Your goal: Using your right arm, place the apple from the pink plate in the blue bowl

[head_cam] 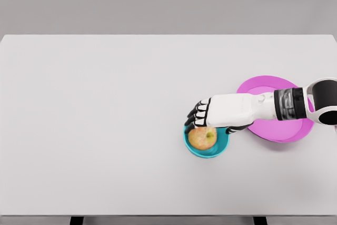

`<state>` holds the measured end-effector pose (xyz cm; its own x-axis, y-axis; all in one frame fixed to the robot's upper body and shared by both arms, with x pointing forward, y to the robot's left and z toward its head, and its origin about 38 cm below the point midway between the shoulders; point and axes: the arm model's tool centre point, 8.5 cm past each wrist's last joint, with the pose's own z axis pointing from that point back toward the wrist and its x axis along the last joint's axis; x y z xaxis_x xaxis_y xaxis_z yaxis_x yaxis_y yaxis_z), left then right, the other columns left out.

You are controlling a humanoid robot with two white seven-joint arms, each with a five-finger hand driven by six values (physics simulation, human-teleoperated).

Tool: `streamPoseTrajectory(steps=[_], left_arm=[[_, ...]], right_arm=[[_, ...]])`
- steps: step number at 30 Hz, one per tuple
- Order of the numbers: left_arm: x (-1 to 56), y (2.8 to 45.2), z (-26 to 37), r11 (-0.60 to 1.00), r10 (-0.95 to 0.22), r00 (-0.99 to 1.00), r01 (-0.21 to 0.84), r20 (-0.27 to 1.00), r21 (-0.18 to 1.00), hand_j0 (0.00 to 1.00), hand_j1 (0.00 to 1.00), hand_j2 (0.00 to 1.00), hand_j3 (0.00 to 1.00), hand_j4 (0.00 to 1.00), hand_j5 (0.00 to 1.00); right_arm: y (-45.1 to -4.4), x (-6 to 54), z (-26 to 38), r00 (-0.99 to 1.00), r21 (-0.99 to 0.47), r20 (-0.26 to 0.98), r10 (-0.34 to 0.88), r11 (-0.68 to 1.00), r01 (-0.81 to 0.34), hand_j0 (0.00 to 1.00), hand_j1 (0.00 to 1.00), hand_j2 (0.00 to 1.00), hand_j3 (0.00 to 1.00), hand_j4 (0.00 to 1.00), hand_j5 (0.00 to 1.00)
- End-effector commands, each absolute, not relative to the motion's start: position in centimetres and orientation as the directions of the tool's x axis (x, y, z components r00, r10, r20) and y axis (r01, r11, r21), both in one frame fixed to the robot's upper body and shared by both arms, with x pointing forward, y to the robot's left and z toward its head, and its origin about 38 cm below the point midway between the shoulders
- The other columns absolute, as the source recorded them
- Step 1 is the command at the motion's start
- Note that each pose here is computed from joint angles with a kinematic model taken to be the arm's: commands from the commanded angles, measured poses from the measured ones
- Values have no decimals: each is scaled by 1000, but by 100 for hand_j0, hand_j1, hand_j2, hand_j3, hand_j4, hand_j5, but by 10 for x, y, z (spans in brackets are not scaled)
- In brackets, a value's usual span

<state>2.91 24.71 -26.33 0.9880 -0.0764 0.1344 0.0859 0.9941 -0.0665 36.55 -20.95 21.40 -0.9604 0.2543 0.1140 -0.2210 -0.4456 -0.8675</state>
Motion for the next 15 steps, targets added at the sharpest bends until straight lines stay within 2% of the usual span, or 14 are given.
streamPoseTrajectory(steps=[1, 5, 8, 11, 15], left_arm=[[29, 247, -263, 994, -75, 988, 85, 135, -67, 100, 100, 100, 100, 100, 100], [29, 247, -263, 994, -77, 988, 86, 135, -67, 100, 100, 100, 100, 100, 100], [29, 247, -263, 994, -77, 988, 86, 135, -67, 100, 100, 100, 100, 100, 100], [29, 247, -263, 994, -77, 988, 86, 135, -67, 100, 100, 100, 100, 100, 100], [29, 247, -263, 994, -77, 988, 86, 135, -67, 100, 100, 100, 100, 100, 100]], right_arm=[[-210, 366, 214, -959, -868, 118, 258, -442, -226, 100, 100, 100, 100, 100, 100], [-213, 368, 220, -959, -872, 104, 265, -440, -216, 100, 100, 100, 100, 100, 100], [-220, 379, 249, -956, -898, 49, 288, -407, -169, 100, 100, 100, 100, 100, 100], [-248, 388, 277, -932, -919, 10, 363, -365, -152, 100, 100, 100, 100, 100, 100], [-295, 416, 270, -857, -913, 38, 515, -331, -239, 100, 100, 100, 100, 100, 100]])
